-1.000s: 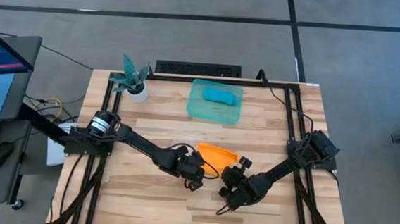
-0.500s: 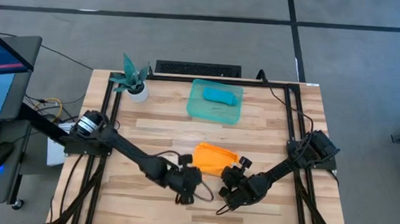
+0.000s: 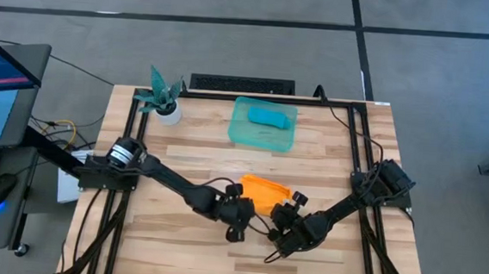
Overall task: Roll microfiber towels into tight, uniform cylinder then place into a basket
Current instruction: Roll the yellow microfiber towel
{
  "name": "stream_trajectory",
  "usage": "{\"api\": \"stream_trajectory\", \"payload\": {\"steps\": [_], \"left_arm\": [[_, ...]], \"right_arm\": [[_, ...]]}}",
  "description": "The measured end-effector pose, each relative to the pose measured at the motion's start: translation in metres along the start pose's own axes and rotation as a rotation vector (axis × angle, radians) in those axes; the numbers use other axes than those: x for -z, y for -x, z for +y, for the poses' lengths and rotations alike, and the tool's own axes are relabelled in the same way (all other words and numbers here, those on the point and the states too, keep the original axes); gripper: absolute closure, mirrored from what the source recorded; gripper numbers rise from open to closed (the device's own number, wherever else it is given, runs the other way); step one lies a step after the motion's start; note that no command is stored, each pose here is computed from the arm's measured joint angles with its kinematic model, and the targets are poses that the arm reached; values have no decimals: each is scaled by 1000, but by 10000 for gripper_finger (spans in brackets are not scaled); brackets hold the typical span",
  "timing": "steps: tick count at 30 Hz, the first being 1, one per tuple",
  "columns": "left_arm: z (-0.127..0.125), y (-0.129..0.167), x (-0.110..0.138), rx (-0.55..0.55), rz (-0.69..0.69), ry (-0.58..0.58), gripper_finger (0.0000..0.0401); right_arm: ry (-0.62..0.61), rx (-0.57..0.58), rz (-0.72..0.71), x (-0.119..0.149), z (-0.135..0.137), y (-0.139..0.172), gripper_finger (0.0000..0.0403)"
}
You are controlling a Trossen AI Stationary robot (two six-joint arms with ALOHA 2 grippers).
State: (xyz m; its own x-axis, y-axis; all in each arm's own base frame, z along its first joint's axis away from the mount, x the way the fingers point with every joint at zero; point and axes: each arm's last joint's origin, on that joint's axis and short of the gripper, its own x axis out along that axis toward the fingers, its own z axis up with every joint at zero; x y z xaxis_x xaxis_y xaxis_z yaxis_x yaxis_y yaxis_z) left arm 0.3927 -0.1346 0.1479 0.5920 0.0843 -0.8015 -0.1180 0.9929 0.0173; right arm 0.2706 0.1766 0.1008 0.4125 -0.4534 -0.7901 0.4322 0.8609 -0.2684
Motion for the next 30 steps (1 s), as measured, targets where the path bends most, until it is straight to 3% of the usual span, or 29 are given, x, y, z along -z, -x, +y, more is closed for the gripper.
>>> {"api": "stream_trajectory", "payload": {"steps": [7,13,20,30], "left_arm": [[7,-3,3,-121,-4,20,287],[15,-14,7,-152,28,55,287],[27,-29,9,-148,78,115,287],[23,-30,13,-97,117,154,287]], "right_arm": [[0,0,-1,0,0,0,332],[0,-1,-1,0,0,0,332],[7,-3,-7,2,1,2,332],[16,-8,-9,4,3,4,332]]}}
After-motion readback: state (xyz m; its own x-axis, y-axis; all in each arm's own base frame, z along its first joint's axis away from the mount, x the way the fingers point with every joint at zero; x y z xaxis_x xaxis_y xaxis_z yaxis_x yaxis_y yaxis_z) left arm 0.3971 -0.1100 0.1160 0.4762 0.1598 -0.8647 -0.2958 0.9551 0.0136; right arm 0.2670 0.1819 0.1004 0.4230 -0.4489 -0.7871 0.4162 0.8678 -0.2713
